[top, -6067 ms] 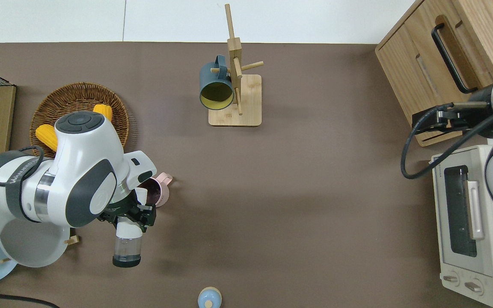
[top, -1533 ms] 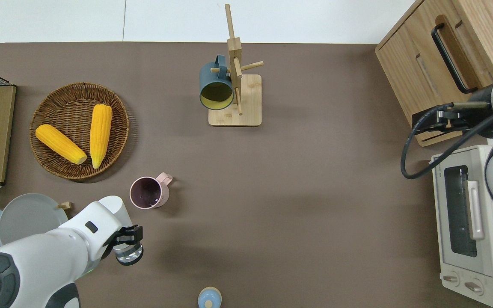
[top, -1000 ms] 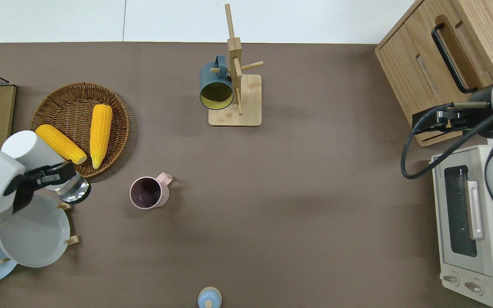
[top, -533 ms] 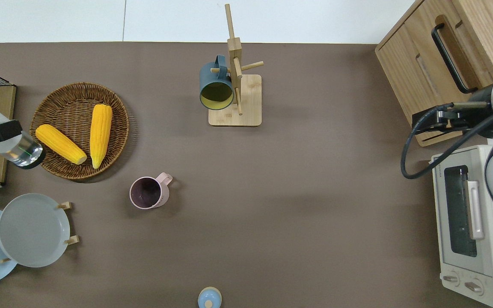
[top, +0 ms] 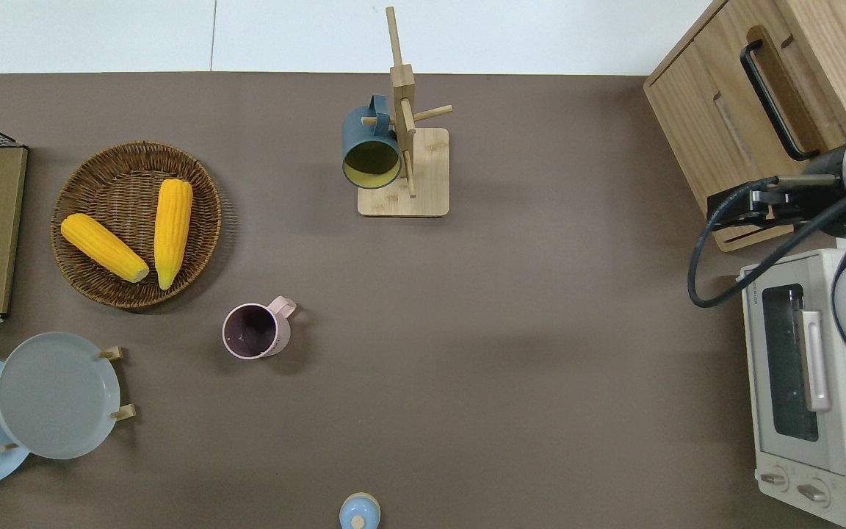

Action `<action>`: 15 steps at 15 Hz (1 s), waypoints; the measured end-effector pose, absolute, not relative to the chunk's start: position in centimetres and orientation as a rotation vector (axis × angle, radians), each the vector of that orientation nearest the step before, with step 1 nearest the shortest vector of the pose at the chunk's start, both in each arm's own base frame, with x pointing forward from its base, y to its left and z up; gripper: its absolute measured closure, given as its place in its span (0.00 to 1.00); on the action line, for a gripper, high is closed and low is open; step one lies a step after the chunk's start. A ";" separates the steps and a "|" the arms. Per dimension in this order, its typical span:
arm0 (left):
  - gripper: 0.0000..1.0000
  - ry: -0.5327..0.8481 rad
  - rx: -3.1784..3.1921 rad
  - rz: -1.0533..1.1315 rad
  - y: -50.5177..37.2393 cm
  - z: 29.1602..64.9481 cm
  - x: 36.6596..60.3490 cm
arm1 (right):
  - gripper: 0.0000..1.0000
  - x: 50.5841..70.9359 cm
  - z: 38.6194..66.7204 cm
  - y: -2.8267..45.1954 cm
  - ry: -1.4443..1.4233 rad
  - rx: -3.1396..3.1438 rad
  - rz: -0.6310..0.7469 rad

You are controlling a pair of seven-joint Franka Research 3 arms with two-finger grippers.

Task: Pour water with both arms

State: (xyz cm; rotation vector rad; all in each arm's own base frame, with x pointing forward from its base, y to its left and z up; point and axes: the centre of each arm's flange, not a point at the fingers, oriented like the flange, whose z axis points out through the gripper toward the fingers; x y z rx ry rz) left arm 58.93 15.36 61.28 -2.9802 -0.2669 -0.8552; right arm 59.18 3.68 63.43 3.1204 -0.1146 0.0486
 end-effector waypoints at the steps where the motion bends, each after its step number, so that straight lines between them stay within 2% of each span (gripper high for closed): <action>1: 0.37 -0.278 -2.967 -0.876 16.7 61.2 59.4 | 0.00 59.2 63.4 3.7 -0.115 3.120 0.049; 7: 0.37 -0.229 -2.928 -1.009 23.4 58.0 61.0 | 0.00 59.2 63.4 3.7 -0.115 3.120 0.049; 15: 0.37 -0.159 -2.921 -1.129 31.2 53.4 60.3 | 0.00 59.2 63.4 3.7 -0.115 3.120 0.049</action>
